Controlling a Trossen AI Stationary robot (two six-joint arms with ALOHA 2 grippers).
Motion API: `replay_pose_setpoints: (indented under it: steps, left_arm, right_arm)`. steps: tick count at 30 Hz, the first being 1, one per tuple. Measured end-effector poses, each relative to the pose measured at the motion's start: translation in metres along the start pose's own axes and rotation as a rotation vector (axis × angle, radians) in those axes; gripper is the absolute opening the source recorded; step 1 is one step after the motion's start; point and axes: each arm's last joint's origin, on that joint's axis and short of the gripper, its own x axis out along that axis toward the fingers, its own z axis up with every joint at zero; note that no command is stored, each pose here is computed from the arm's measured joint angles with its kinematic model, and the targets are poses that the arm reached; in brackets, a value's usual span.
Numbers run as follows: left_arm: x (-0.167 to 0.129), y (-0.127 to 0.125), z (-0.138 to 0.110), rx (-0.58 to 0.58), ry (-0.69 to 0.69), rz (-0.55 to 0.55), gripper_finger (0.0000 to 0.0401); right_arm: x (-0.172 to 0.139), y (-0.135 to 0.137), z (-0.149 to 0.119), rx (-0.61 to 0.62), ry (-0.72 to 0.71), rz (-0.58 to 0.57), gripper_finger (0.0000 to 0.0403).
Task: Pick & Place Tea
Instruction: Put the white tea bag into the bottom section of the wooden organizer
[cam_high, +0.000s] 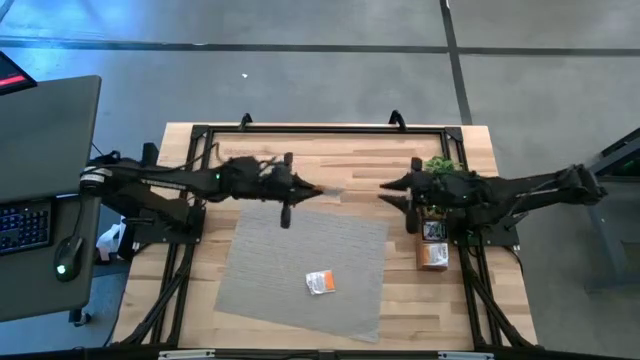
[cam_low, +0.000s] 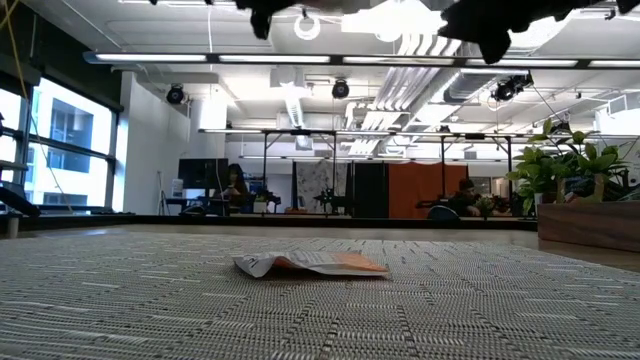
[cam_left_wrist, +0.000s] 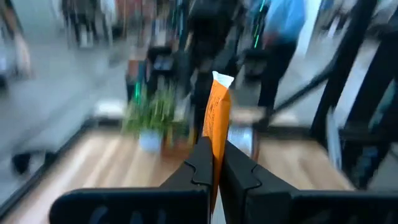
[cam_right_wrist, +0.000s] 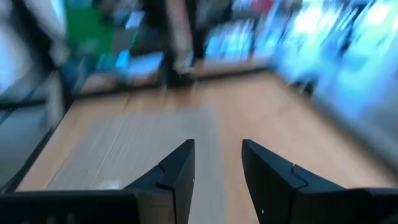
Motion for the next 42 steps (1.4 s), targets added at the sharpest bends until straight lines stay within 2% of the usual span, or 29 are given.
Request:
replay_pose_setpoints:
  steps: [2,4,6,8,10,12,15,17,24,27,33,38,42]
  left_arm:
    - [-0.003,-0.003,-0.015,0.008,-0.090,-0.008,0.0001]
    - [-0.004,-0.003,-0.036,0.005,-0.173,-0.015,0.0000]
    - [-0.004,-0.002,-0.047,-0.020,-0.312,-0.016,0.0000]
    - [0.001,-0.001,-0.062,-0.069,-0.382,-0.008,0.0000]
    - [0.011,-0.001,-0.076,-0.083,-0.387,0.001,0.0000]
    - [0.025,-0.001,-0.079,-0.094,-0.416,-0.007,0.0000]
    - [0.042,0.000,-0.089,-0.148,-0.371,0.004,0.0000]
    - [0.052,-0.001,-0.088,-0.163,-0.386,0.000,0.0000]
    - [0.056,-0.001,-0.089,-0.163,-0.379,-0.006,0.0000]
    - [0.057,-0.001,-0.090,-0.163,-0.373,-0.004,0.0000]
    - [0.057,-0.001,-0.090,-0.163,-0.372,-0.001,0.0000]
    - [0.058,0.000,-0.093,-0.162,-0.334,0.004,0.0009]
    - [0.059,-0.001,-0.096,-0.161,-0.305,0.007,0.0035]
  right_arm:
    - [0.006,-0.001,-0.010,-0.016,-0.155,-0.006,0.0129]
    - [0.011,-0.001,-0.025,-0.023,-0.284,0.050,0.0129]
    - [0.014,-0.003,-0.038,-0.004,-0.399,0.083,0.0129]
    - [0.019,-0.007,-0.052,0.041,-0.438,0.066,0.0129]
    - [0.029,-0.010,-0.061,0.082,-0.429,0.056,0.0129]
    - [0.042,-0.010,-0.065,0.088,-0.389,0.077,0.0129]
    - [0.061,-0.005,-0.057,0.046,-0.383,0.126,0.0129]
    - [0.071,-0.002,-0.050,0.014,-0.384,0.128,0.0129]
    - [0.083,-0.001,-0.039,-0.016,-0.346,0.114,0.0127]
    - [0.084,-0.002,-0.039,-0.001,-0.325,0.123,0.0106]
    - [0.084,-0.001,-0.041,-0.041,-0.317,0.141,0.0012]
    - [0.084,0.000,-0.043,-0.004,-0.295,0.129,0.0018]
    - [0.085,0.002,-0.046,-0.008,-0.267,0.125,0.0007]
